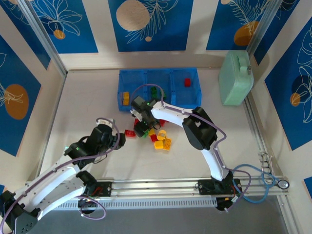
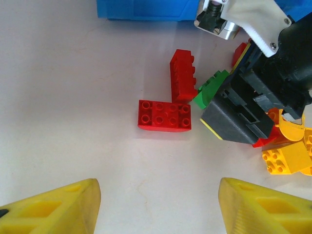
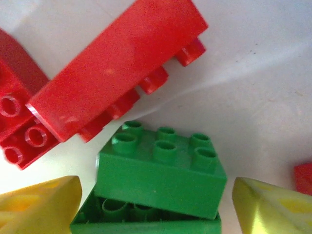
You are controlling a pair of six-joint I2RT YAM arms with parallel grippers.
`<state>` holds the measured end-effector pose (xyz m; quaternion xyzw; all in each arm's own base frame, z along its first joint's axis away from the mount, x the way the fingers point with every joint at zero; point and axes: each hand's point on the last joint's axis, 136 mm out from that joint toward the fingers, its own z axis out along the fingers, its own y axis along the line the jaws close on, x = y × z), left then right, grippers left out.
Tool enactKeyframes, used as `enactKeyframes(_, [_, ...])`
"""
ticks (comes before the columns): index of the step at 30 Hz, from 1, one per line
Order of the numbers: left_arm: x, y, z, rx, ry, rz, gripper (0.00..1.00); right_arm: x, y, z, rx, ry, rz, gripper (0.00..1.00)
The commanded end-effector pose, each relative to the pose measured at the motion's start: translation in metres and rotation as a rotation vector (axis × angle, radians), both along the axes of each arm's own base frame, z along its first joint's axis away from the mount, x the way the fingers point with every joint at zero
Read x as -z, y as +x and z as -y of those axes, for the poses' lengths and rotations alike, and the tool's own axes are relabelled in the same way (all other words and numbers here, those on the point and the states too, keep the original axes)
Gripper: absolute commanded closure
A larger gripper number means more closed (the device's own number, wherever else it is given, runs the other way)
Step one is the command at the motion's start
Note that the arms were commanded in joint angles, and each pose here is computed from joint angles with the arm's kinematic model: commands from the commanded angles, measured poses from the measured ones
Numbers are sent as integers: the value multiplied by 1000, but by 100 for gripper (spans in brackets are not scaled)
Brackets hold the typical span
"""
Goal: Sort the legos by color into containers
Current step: Pick up the lego from the center of the table.
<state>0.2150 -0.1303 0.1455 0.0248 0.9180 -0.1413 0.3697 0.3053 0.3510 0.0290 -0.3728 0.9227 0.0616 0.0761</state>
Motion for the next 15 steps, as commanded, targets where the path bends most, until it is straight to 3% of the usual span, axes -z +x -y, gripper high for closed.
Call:
enactKeyframes(1, [6,-4,-7,-19,20,-10,35,3,11,-4,33,-19,39,23])
enactKeyframes(15, [9,-6,-12,-26,40,-8,36,-14,8,-7,39,-13,79,45])
